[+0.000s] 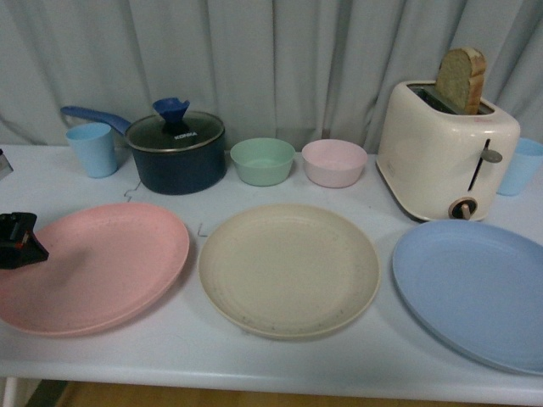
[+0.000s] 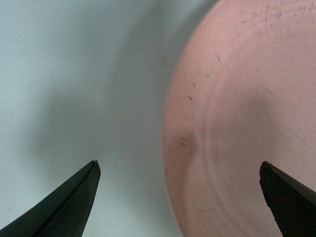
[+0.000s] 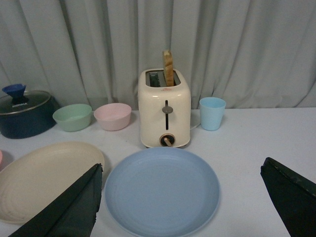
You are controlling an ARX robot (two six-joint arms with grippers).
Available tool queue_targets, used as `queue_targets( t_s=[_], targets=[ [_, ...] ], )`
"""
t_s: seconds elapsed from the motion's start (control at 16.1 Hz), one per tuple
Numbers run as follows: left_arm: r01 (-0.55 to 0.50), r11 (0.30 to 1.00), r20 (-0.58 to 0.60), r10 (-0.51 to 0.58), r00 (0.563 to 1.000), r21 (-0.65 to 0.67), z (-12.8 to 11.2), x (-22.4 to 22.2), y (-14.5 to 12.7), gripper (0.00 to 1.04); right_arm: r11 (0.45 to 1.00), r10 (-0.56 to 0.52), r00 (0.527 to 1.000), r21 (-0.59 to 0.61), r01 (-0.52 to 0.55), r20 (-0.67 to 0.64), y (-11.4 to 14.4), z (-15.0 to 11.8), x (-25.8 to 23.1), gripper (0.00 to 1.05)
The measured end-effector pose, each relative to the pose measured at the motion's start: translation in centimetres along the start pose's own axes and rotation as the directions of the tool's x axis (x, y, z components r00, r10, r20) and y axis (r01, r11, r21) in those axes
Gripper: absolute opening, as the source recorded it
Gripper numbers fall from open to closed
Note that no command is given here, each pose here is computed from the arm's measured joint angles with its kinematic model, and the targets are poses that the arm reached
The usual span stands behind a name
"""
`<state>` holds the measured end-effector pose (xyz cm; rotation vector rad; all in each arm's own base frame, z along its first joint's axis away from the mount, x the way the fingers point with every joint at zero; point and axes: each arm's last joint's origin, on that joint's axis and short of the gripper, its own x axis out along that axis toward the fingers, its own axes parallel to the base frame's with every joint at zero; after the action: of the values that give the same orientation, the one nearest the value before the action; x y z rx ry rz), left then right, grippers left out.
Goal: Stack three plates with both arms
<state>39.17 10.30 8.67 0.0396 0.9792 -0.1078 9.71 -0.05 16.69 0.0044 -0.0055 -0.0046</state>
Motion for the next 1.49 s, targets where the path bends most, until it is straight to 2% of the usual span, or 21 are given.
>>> queue_targets(
  t_s=[0.19,0.25,0.62,0.74,0.93,1.12,1.3,1.49],
  targets=[
    [-0.016,1.0,0.002,0.016,1.0,0.011,0.5,1.3,0.3,0.98,1.0,0.0,1.0,0.0,0.0,0.0,0.0,0.0,0.0,0.98],
    [-0.011,1.0,-0.01,0.011,1.0,0.021,0.5,1.9,0.0,0.94,1.0,0.0,1.0,0.0,0.0,0.0,0.0,0.0,0.0,0.98],
    [-0.008,0.999,-0.028,0.009,1.0,0.034,1.2,3.0,0.3,0.19,1.0,0.0,1.0,0.0,0.0,0.0,0.0,0.0,0.0,0.98],
    [0.016,1.0,-0.014,-0.015,1.0,0.022,1.6,2.4,0.9,0.05,1.0,0.0,1.0,0.0,0.0,0.0,0.0,0.0,0.0,0.98],
    [0.024,1.0,0.012,-0.024,1.0,0.005,2.7,0.2,1.4,0.03,1.0,0.0,1.0,0.0,0.0,0.0,0.0,0.0,0.0,0.98],
    [-0.018,1.0,0.064,0.017,0.998,0.003,4.5,-3.8,2.0,0.03,1.0,0.0,1.0,0.0,0.0,0.0,0.0,0.0,0.0,0.98],
    [-0.027,1.0,0.155,0.028,0.988,-0.002,6.2,-8.0,2.5,0.03,1.0,0.0,1.0,0.0,0.0,0.0,0.0,0.0,0.0,0.98],
    [0.007,1.0,0.243,-0.013,0.97,0.027,8.1,-11.6,0.2,0.03,1.0,0.0,1.0,0.0,0.0,0.0,0.0,0.0,0.0,0.98]
  ],
)
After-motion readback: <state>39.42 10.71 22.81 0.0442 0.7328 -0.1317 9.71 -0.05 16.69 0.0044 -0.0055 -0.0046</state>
